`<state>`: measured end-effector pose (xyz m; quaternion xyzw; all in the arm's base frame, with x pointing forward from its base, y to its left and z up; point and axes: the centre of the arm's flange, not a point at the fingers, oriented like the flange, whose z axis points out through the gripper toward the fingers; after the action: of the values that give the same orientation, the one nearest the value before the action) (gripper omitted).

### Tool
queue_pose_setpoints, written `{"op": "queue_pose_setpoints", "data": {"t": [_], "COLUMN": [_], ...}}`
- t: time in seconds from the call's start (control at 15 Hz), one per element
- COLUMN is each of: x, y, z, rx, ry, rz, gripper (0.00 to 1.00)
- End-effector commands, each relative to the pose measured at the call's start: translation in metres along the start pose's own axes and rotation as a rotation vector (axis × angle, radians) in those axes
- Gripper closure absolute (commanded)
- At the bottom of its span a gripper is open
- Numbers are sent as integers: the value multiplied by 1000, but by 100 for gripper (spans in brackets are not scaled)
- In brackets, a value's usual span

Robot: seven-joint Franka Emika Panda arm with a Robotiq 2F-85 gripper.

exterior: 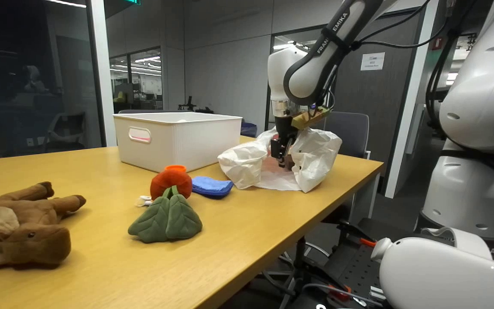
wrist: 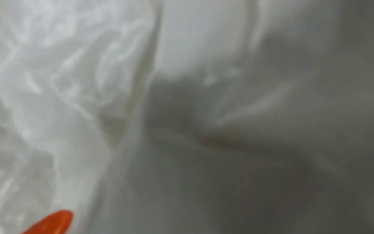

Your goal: Take all the objects out of the carrier bag

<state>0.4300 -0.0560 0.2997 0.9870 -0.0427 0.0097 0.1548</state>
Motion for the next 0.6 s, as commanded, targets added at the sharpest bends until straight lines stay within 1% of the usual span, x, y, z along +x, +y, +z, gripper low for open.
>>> {"op": "queue_pose_setpoints", "data": {"t": [0.0, 0.07, 0.27, 0.53], "x": [19, 22, 33, 40], "y": [6, 10, 26, 51], "z": [12, 15, 27, 43], "rx": [35, 48, 46, 43], "ry": [14, 17, 43, 23], "rz": [91, 113, 189, 322], "gripper": [0, 0, 0, 0]}}
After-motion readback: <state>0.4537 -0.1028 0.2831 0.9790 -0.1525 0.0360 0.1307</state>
